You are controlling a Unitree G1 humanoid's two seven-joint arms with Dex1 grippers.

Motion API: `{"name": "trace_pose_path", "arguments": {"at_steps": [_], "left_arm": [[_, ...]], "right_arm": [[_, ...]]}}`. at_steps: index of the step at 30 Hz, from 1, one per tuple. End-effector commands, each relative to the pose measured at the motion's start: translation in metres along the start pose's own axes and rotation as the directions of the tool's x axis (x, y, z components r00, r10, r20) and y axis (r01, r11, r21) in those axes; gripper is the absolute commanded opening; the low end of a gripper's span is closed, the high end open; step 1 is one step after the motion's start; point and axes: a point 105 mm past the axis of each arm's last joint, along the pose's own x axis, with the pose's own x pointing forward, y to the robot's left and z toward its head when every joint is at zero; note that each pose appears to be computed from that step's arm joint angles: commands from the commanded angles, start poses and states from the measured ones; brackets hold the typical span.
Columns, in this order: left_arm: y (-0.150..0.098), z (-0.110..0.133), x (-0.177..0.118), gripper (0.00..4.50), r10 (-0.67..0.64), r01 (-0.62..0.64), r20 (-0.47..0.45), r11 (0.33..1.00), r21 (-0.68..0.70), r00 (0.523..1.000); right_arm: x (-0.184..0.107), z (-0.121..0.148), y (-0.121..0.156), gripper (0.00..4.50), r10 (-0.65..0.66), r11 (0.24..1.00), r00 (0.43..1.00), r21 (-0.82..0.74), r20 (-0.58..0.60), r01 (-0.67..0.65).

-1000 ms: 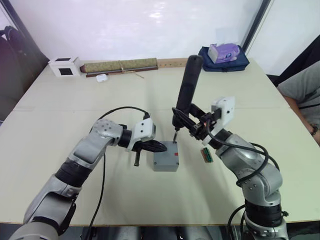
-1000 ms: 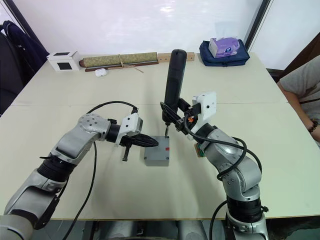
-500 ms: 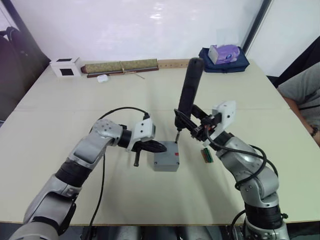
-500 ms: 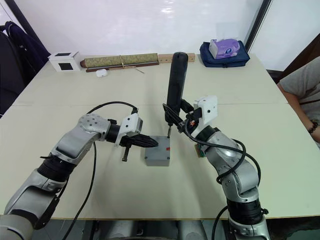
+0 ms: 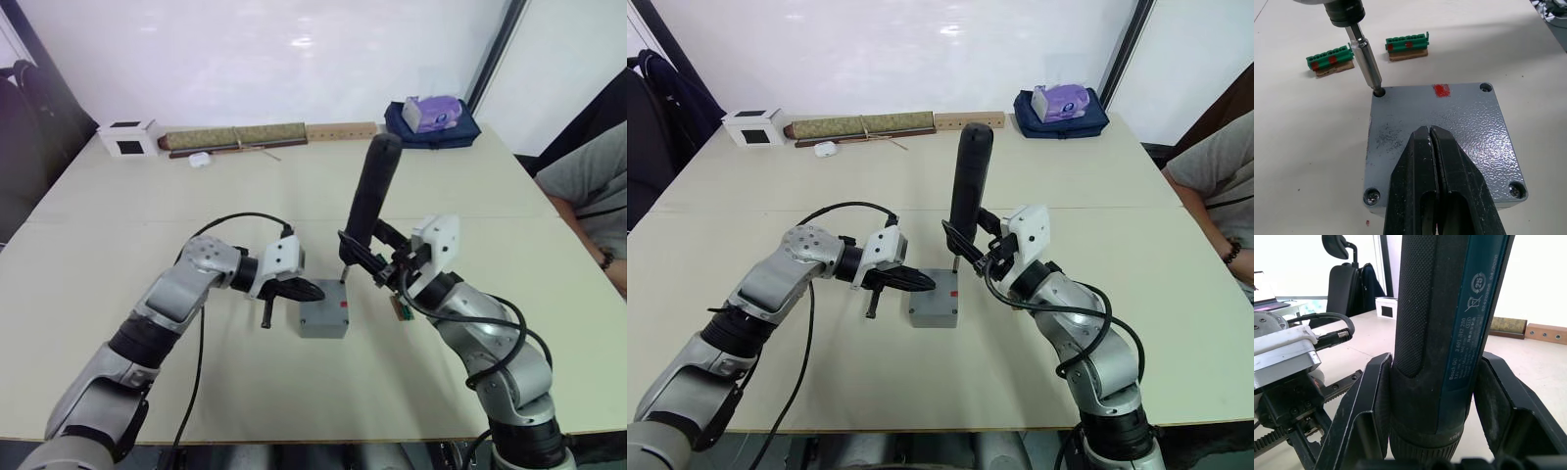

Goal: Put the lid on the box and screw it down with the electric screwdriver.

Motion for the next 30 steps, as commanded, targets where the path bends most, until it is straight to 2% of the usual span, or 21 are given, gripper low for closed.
{"name": "trace_pose_path", "arguments": {"at_steps": [1, 5, 30], "left_arm": [[-0.005, -0.011, 0.002, 0.00, -0.019, 0.018, -0.037, 1.000, -0.018, 0.999], [-0.008, -0.011, 0.003, 0.00, -0.024, 0.023, -0.037, 1.000, -0.019, 0.999], [-0.010, -0.010, 0.004, 0.00, -0.028, 0.027, -0.036, 0.999, -0.023, 0.999]], "right_arm": [[-0.003, -0.054, 0.003, 1.85, 0.000, 0.997, 0.979, 0.072, -0.205, 0.015], [-0.001, -0.052, 0.000, 1.85, -0.011, 0.997, 0.984, 0.075, -0.180, 0.025], [-0.006, -0.064, 0.009, 1.85, 0.035, 0.997, 0.973, 0.070, -0.226, -0.020]]}}
